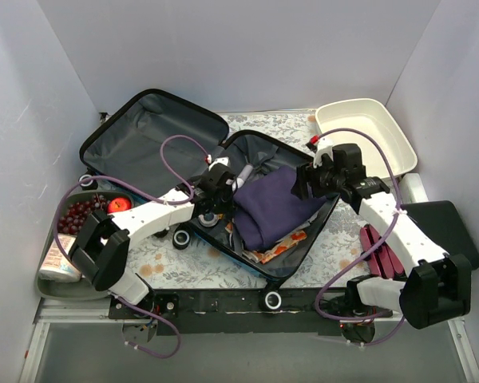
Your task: Open, take out, and arrange the luggage
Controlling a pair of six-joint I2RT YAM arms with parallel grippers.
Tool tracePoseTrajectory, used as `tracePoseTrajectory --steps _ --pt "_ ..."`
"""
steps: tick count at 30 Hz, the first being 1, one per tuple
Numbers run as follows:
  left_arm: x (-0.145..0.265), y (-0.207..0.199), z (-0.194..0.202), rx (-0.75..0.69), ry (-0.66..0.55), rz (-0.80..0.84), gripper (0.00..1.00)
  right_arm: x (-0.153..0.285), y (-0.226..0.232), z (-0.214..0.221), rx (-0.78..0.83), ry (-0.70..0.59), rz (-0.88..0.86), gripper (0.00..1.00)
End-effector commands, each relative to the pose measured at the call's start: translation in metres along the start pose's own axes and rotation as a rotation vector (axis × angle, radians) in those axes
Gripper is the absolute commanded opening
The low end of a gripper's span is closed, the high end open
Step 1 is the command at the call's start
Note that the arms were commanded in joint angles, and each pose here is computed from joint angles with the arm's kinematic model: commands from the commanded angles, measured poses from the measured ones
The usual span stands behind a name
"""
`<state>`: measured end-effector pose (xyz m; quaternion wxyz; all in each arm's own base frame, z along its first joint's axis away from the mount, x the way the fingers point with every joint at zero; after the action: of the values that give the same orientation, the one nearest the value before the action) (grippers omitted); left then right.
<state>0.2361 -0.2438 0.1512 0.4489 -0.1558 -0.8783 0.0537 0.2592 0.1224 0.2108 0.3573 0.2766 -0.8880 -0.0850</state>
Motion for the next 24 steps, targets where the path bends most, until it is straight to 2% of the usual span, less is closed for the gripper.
tracePoseTrajectory --steps 1,4,8,11,14,18,21,24 --pt "0.000 0.018 -0.036 -0.092 -0.135 -0.088 0.00 -0.008 -0.012 0.005 0.068 0.043 0.050 0.77" --pt "0.006 0.013 -0.036 -0.131 -0.139 -0.031 0.00 -0.014 -0.023 0.004 0.016 0.064 0.130 0.80" --pt "0.019 0.005 -0.028 -0.175 -0.140 0.115 0.00 -0.023 -0.025 0.005 -0.054 0.118 0.126 0.81" --pt "0.017 0.014 -0.020 -0.161 -0.144 0.070 0.00 -0.024 -0.033 0.012 -0.128 0.143 0.190 0.81" --pt "0.017 0.024 -0.010 -0.147 -0.125 0.015 0.00 -0.020 -0.043 0.013 -0.201 0.106 0.242 0.83" --pt "0.014 0.029 -0.006 -0.137 -0.121 -0.012 0.00 -0.023 -0.040 0.013 -0.234 0.095 0.037 0.84" --pt "0.012 0.028 -0.005 -0.142 -0.116 -0.001 0.00 -0.031 -0.041 0.015 -0.194 0.150 -0.039 0.84" --pt "0.011 0.027 -0.006 -0.145 -0.118 0.003 0.00 -0.040 -0.049 0.026 -0.191 0.214 -0.027 0.85"
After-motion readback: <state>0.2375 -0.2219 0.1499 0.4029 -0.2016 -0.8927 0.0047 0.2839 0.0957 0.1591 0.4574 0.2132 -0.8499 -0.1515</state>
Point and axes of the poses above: each gripper's point midway between its finger pads, its own x axis back along the fingers, its own y axis along the line the jaws close on, z = x × y, the point moved 7 cm from there along x, back along the fingers, and after that the axes turned 9 degrees about -x, right-handed, at the moved point
